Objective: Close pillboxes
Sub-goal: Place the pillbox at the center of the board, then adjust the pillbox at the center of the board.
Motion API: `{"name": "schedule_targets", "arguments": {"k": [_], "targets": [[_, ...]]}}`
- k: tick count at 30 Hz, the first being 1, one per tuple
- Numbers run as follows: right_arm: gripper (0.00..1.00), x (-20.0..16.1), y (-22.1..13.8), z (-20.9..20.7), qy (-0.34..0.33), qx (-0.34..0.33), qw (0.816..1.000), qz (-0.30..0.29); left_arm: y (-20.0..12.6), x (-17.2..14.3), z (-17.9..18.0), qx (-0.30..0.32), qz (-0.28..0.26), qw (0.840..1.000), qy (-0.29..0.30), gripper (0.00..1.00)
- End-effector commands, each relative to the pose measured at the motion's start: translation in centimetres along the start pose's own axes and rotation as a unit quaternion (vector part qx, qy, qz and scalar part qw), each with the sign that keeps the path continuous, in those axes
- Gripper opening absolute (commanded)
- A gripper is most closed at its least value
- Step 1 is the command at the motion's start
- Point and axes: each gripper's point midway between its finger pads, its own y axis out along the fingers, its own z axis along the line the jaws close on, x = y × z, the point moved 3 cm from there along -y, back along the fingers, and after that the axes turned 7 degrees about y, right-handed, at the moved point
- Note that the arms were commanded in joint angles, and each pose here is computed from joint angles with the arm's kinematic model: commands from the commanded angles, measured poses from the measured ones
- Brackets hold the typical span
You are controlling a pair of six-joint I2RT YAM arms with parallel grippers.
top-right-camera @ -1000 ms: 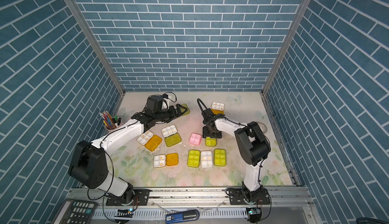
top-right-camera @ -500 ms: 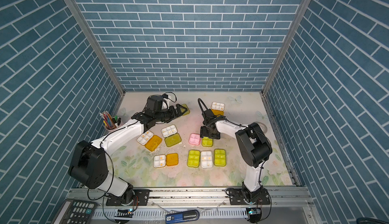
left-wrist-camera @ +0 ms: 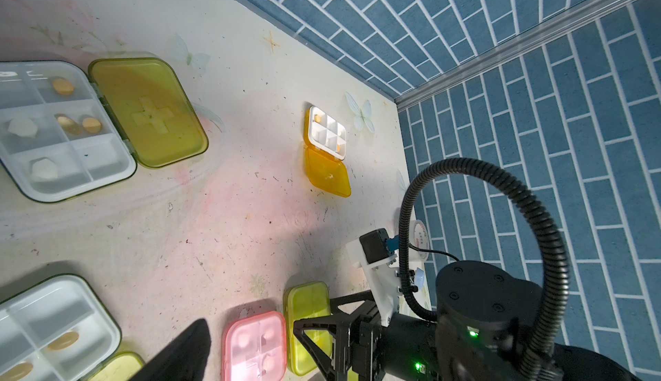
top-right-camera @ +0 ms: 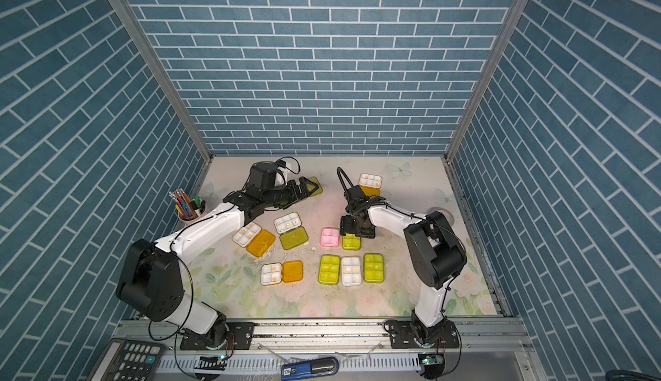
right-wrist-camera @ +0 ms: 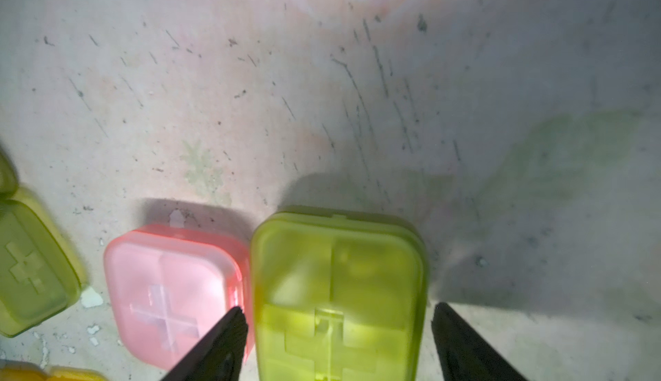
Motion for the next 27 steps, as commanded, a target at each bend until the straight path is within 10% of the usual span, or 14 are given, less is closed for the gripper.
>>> {"name": "schedule_targets", "arguments": {"k": [1, 19, 27], "targets": [[0.82, 1.2, -2.7, 0.2, -0.027, -0.017, 0.999, -0.029, -0.4, 0.3, -0.3, -0.001, -0.004, 1.000, 0.016, 0.99], [0.99, 15.7, -12.4, -2.6, 0.029, -0.031, 0.968, -0.246, -4.1, 3.0, -0.8, 0.007, -0.111, 0.993, 0.039, 1.00], [0.82, 18.8, -13.2, -3.3, 0.022, 0.001, 0.954, -0.300, -6.3, 5.2, 0.4, -0.011, -0.210, 0.977, 0.035, 0.89]]}}
